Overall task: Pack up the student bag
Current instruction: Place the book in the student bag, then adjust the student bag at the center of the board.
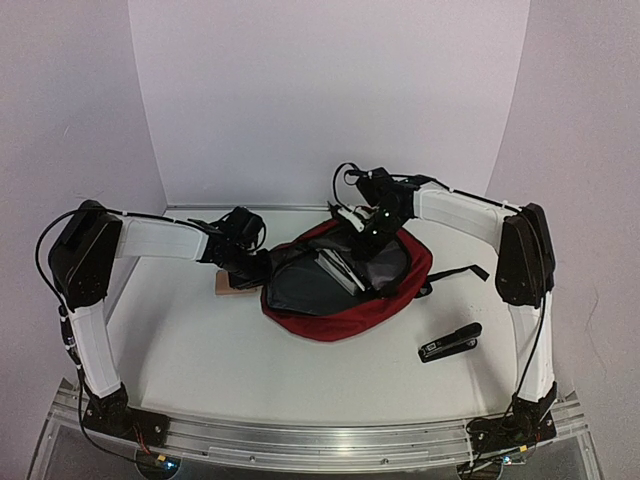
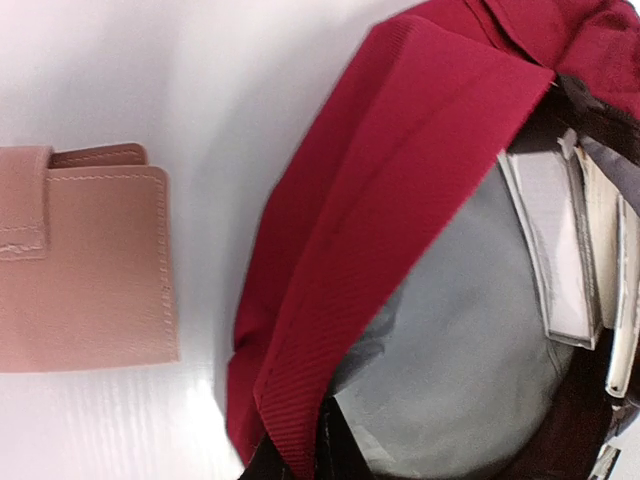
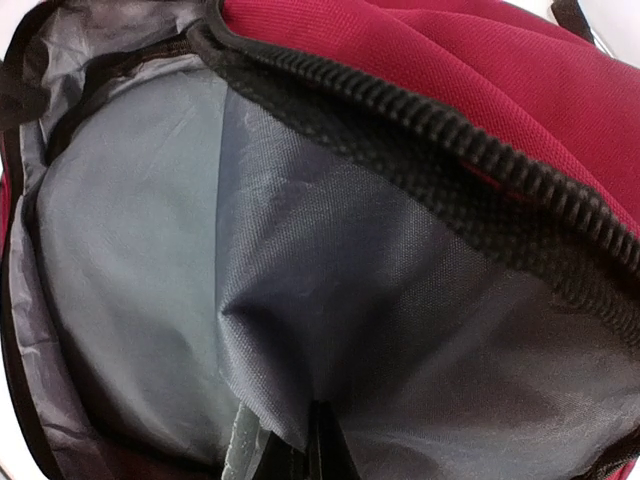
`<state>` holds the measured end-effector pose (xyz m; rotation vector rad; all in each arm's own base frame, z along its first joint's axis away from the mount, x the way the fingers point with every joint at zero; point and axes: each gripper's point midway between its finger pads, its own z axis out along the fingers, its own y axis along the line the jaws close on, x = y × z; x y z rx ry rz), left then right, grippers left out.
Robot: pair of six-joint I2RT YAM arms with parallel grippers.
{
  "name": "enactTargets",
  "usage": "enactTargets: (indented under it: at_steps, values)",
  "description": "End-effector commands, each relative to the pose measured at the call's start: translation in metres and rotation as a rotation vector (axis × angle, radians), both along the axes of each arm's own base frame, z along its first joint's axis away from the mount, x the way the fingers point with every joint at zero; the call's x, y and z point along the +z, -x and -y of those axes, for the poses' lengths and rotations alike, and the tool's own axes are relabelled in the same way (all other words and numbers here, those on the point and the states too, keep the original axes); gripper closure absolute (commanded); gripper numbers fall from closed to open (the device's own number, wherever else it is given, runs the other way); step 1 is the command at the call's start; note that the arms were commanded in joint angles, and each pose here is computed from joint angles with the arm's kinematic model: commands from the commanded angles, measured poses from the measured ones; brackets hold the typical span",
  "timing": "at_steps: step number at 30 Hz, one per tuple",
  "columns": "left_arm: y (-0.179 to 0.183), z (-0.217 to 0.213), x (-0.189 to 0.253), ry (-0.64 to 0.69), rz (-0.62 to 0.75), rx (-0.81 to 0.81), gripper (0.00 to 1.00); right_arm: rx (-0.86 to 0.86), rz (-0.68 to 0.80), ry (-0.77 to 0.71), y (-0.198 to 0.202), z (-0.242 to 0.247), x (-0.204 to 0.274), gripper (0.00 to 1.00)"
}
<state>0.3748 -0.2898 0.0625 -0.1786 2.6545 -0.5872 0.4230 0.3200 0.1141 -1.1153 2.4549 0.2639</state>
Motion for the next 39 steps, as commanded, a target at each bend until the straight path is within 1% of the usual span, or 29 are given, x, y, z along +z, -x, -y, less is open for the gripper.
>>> enactTargets:
  at_steps: [1,4,5,6,8,9,10,11,12,14,17,20,22,24,26,27,28,30,33,36,39]
  values:
    - [0.009,0.035,0.028,0.103,0.042,-0.062,1.0,-0.016,0.013,-0.041,-0.004,-0.01,0.015,1.0]
    - [0.019,0.046,0.032,0.158,0.025,-0.073,1.0,0.057,-0.018,-0.077,0.025,-0.035,0.021,0.98]
    - [0.021,0.046,0.031,0.174,0.018,-0.067,1.0,0.086,-0.045,-0.094,0.037,-0.041,0.021,0.96]
    - [0.024,0.045,0.03,0.188,0.009,-0.059,1.0,0.11,-0.076,-0.115,0.048,-0.047,0.021,0.91]
    - [0.028,0.043,0.029,0.202,0.0,-0.049,1.0,0.126,-0.128,-0.163,0.06,-0.05,0.029,0.8]
    - [0.03,0.042,0.029,0.208,-0.003,-0.043,1.0,0.126,-0.142,-0.185,0.063,-0.048,0.036,0.72]
    - [0.033,0.04,0.03,0.216,-0.009,-0.034,1.0,0.119,-0.145,-0.206,0.062,-0.045,0.043,0.58]
    - [0.035,0.038,0.029,0.221,-0.014,-0.029,1.0,0.108,-0.144,-0.229,0.06,-0.04,0.053,0.49]
    - [0.038,0.037,0.028,0.226,-0.017,-0.026,1.0,0.093,-0.14,-0.251,0.058,-0.033,0.062,0.43]
    - [0.042,0.034,0.028,0.23,-0.024,-0.017,0.99,0.064,-0.118,-0.294,0.052,-0.018,0.084,0.37]
    - [0.046,0.027,0.026,0.222,-0.021,0.0,0.97,0.058,-0.091,-0.327,0.053,-0.003,0.105,0.29]
    - [0.049,0.024,0.025,0.221,-0.023,0.0,0.96,0.033,-0.055,-0.32,0.046,0.012,0.113,0.23]
    - [0.05,0.025,0.026,0.229,-0.023,-0.008,0.96,-0.02,-0.03,-0.277,0.029,0.026,0.105,0.21]
    - [0.051,0.026,0.027,0.234,-0.023,-0.012,0.96,-0.08,-0.011,-0.209,0.01,0.042,0.09,0.21]
    - [0.051,0.026,0.029,0.236,-0.019,-0.013,0.96,-0.128,-0.02,-0.139,-0.005,0.059,0.066,0.25]
    - [0.051,0.026,0.03,0.237,-0.016,-0.012,0.96,-0.155,-0.035,-0.103,-0.012,0.069,0.053,0.28]
    - [0.051,0.026,0.032,0.239,-0.013,-0.013,0.96,-0.175,-0.057,-0.089,-0.016,0.077,0.042,0.3]
    - [0.05,0.025,0.035,0.239,-0.004,-0.013,0.95,-0.211,-0.103,-0.088,-0.019,0.091,0.027,0.32]
    - [0.049,0.025,0.036,0.238,0.002,-0.012,0.95,-0.237,-0.139,-0.086,-0.018,0.104,0.015,0.32]
    - [0.048,0.027,0.035,0.243,0.0,-0.016,0.95,-0.239,-0.185,-0.098,-0.01,0.103,0.005,0.33]
    - [0.048,0.029,0.033,0.246,-0.006,-0.022,0.95,-0.231,-0.257,-0.146,0.002,0.094,-0.001,0.38]
